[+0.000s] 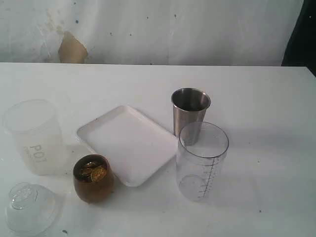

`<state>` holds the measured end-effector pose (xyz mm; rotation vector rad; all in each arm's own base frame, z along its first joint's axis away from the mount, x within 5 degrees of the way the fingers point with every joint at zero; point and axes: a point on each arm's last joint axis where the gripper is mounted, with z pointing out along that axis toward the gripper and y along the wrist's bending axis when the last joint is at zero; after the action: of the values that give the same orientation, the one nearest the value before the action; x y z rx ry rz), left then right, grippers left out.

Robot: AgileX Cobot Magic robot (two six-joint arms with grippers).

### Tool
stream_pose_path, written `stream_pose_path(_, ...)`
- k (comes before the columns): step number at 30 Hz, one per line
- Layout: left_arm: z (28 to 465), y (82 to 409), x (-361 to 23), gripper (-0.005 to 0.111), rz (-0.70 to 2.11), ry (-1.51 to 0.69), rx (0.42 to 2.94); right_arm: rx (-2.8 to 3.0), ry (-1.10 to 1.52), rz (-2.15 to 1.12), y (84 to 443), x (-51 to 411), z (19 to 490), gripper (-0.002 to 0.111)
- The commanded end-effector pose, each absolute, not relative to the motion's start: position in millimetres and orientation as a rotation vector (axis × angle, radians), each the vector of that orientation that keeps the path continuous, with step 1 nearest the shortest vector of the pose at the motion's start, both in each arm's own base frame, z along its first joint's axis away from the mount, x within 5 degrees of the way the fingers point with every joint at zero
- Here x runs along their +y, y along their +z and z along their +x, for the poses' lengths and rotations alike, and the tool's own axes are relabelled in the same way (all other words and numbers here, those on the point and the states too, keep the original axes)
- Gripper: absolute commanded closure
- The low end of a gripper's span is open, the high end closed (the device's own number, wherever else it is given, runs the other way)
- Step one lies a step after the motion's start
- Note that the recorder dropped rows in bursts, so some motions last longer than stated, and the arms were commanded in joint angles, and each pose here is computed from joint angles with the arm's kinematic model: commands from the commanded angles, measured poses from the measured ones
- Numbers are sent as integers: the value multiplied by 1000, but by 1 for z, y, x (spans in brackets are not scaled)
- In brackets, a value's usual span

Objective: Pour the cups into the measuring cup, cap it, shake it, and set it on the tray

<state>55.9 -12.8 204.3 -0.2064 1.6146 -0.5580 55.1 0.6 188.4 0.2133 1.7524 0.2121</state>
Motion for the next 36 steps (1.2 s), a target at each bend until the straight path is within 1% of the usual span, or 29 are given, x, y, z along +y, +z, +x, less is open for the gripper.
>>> stream_pose_path(1,56,204,-13,2,-208,-560,1603,1737,216,206,190,1,55,108)
stream_pose_path(4,56,213,-14,2,-185,-591,1505,1737,217,207,190,1,55,108)
stream_pose_path(8,51,233,-16,2,-134,-653,1288,1737,217,207,190,1,55,108)
stream_pose_path(13,37,260,-16,2,-58,-733,953,1738,209,197,190,1,55,108)
stream_pose_path(14,30,267,-16,2,-30,-752,847,1738,209,197,190,1,55,108)
stream_pose_path(17,24,272,-19,2,40,-741,779,1738,209,197,190,1,55,108)
stream_pose_path(20,28,267,-23,2,82,-711,848,1738,209,197,190,1,55,108)
stream_pose_path(21,29,266,-22,2,59,-725,869,1738,209,197,190,1,55,108)
stream_pose_path(22,35,260,-19,2,-13,-719,950,1738,209,197,190,1,55,108)
stream_pose_path(23,39,266,-14,2,-67,-670,1015,1738,207,196,190,1,55,108)
stream_pose_path(25,41,281,-12,2,-76,-592,1106,1736,208,196,190,1,55,108)
stream_pose_path(28,51,299,-14,2,-77,-547,1250,1736,208,196,190,1,55,108)
stream_pose_path(29,62,301,-16,2,-61,-500,1368,1736,208,196,190,1,55,108)
stream_pose_path(31,81,288,-21,2,-55,-458,1551,1736,208,196,190,1,55,108)
stream_pose_path(34,98,273,-31,2,-32,-495,1687,1740,207,197,189,1,55,108)
stream_pose_path(35,103,266,-36,3,-11,-505,1740,1740,207,197,189,1,55,108)
stream_pose_path(36,107,260,-43,7,32,-528,1796,1740,207,197,189,1,55,108)
